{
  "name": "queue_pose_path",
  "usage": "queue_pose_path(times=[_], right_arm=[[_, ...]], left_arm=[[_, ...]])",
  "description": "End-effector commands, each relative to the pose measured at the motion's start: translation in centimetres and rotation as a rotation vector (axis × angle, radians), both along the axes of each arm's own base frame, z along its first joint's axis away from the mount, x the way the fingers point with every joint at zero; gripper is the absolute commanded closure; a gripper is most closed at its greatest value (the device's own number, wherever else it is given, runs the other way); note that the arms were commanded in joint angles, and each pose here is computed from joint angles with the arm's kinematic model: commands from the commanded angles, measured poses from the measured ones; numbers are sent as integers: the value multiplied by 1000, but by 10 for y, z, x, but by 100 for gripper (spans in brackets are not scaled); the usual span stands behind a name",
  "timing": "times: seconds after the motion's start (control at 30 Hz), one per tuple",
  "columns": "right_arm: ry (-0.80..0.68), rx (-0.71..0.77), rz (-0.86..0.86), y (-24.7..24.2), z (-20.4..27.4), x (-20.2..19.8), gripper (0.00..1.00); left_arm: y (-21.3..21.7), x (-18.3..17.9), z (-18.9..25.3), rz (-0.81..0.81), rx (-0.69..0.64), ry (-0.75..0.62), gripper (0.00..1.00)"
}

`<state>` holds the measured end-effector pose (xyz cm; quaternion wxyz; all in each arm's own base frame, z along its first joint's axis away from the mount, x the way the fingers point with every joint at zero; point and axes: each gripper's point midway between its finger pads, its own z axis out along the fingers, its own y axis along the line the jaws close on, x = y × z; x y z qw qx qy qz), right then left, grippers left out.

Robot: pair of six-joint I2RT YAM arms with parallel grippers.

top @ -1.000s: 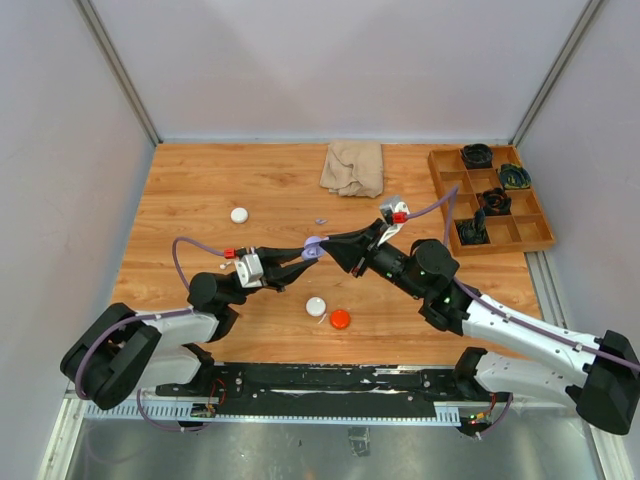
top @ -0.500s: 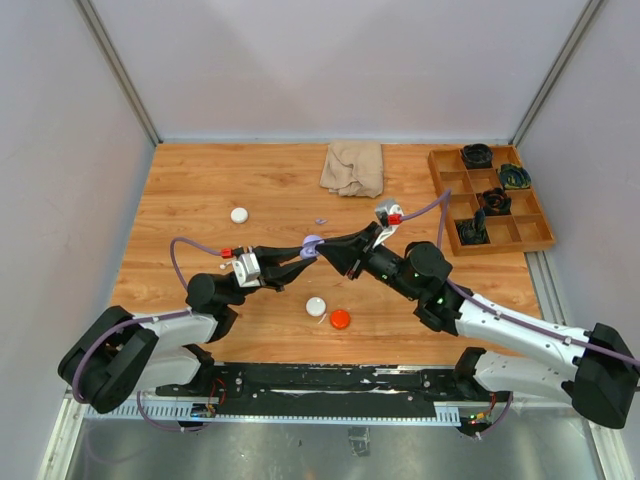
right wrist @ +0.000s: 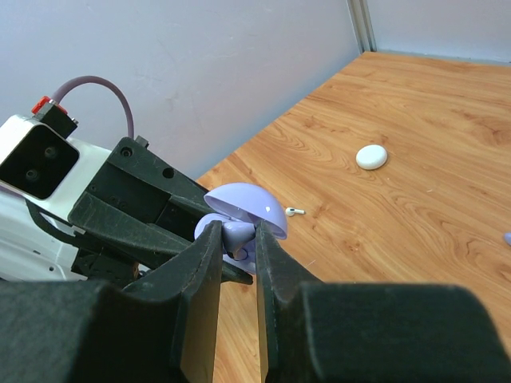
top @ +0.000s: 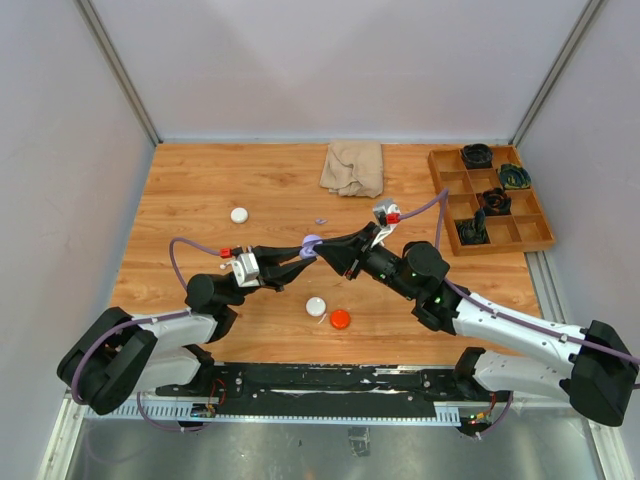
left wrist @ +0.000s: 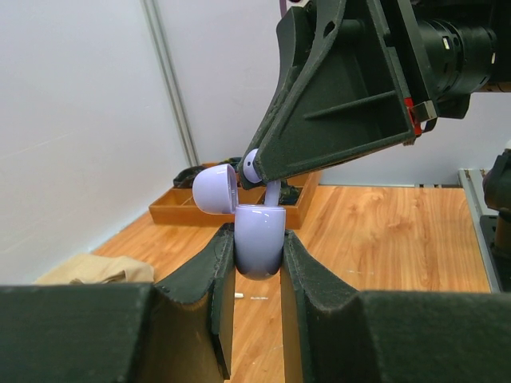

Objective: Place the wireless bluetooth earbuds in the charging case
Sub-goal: Place the earbud in the charging case.

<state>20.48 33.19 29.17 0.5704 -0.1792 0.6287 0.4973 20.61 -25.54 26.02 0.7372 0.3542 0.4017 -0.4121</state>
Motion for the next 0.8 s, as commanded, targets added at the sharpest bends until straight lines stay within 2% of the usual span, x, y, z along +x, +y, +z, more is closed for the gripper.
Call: queue_pose_path(times=[0.0,0.3,0.57,0.77], right_arm=[[12,10,-2,4,0,-5,83],[44,-17,-6,8,-5,-3,76],[19,-33,-35,1,0,-1,54],[-74,-98,-98,-16,11,6,39]], left_arm=[[18,-20,65,17,-170,-243,100],[19,-20,65,20,-172,-238,100],[22,-17,60,46,-172,-225,100],[25,-13,52,80,-167,-205,100]])
